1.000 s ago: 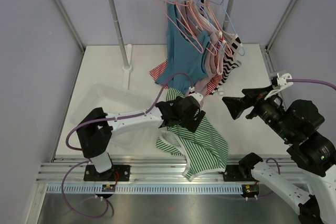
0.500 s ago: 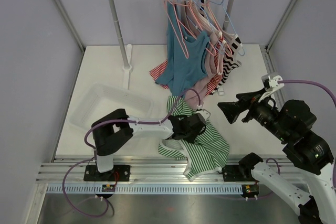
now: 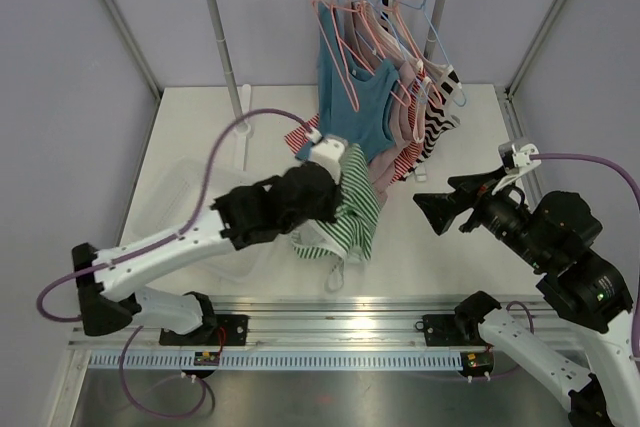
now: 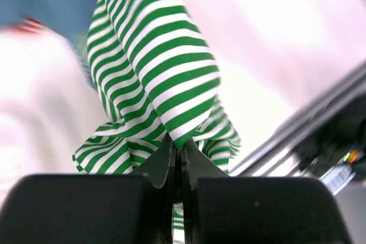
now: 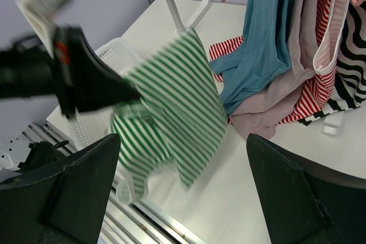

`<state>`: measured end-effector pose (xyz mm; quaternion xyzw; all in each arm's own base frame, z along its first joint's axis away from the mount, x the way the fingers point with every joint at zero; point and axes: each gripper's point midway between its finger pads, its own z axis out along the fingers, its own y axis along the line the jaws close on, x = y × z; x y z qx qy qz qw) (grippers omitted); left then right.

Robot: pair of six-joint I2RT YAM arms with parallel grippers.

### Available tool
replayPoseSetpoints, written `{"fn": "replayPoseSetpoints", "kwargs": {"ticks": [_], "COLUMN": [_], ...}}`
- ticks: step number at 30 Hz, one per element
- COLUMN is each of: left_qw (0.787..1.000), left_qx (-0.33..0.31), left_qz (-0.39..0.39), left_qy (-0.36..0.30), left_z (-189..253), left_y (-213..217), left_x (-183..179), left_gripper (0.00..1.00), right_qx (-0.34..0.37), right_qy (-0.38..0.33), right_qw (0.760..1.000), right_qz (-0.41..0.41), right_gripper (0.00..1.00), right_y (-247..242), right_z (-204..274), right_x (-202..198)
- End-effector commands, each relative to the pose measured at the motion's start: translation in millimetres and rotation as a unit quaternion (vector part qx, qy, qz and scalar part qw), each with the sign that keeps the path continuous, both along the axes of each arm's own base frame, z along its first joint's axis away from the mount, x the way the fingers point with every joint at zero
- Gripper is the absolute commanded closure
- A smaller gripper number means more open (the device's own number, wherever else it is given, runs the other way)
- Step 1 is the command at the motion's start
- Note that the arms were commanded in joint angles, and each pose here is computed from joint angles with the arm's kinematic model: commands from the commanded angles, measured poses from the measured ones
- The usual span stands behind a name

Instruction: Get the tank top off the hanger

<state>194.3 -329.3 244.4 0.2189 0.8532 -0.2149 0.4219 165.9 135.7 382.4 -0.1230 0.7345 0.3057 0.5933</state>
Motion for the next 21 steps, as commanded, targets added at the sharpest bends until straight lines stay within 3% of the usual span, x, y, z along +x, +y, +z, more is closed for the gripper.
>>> {"fn": "replayPoseSetpoints", "kwargs": {"ticks": [1,4,8,14,21], "left_qw": [0.991,0.977,0.948,0.921,0.904], "left_qx": [-0.015,-0.018,0.007,0.028,0.062], "left_qz": [0.117,0.195,0.309,0.387,0.419], "left_qy": [-0.066,-0.080,-0.080,-0.020,0.060], "left_z": [72,104,104,42,-35], "left_y": [76,136,217,286,318], "left_x": [39,57,69,75,73], "left_gripper": [1.00,1.00,1.00,1.00,1.00], "right_qx": [0.025,0.023,0.022,0.022,0.018], "right_qy": [-0.026,-0.022,-0.022,-0.022,-0.019], "right_qw": [0.999,0.999,0.999,0.999,0.999], "right_qz": [0.009,0.011,0.014,0.025,0.048], "right_gripper": [0.00,0.00,0.00,0.01,0.01], "right_y": [4,7,10,20,37], "right_z": [15,12,13,13,9], "right_x": [-1,2,6,14,25]}}
